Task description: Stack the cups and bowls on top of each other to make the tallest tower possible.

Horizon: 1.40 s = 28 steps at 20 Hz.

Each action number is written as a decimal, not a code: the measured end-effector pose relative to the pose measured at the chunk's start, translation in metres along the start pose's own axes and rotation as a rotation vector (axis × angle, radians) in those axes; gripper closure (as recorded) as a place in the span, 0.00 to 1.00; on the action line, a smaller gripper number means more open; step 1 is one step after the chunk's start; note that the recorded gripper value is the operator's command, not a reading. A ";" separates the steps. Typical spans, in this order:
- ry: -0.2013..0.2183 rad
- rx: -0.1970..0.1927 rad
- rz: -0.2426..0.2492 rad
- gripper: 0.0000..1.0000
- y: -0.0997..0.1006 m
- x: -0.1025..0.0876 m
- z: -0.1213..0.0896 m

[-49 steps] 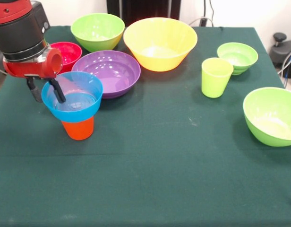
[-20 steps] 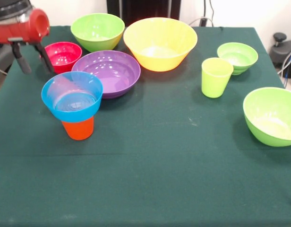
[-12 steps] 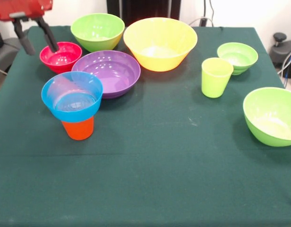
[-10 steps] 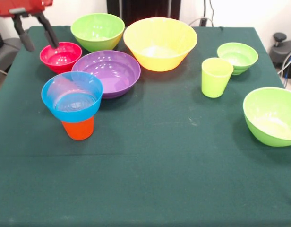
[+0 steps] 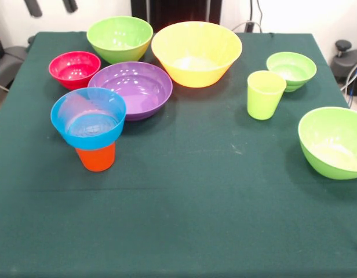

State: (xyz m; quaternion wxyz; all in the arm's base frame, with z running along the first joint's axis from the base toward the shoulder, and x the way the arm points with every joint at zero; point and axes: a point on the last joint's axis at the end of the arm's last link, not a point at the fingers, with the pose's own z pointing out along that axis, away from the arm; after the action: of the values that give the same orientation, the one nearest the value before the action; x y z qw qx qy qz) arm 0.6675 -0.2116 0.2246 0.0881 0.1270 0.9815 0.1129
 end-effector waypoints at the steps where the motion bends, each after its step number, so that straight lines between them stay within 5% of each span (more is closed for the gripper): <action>1: -0.002 0.002 -0.002 0.00 0.005 0.000 -0.006; 9: -0.004 0.028 -0.051 0.00 0.056 0.011 -0.032; 16: -0.063 0.072 -0.121 0.00 0.131 0.023 -0.028; 21: -0.102 0.074 -0.113 0.00 0.173 0.028 -0.016; 28: -0.132 0.078 -0.093 0.00 0.200 0.035 -0.004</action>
State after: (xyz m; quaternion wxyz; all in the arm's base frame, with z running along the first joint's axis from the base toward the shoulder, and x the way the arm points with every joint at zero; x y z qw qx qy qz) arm 0.6790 -0.0143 0.2720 0.1527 0.0916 0.9821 0.0619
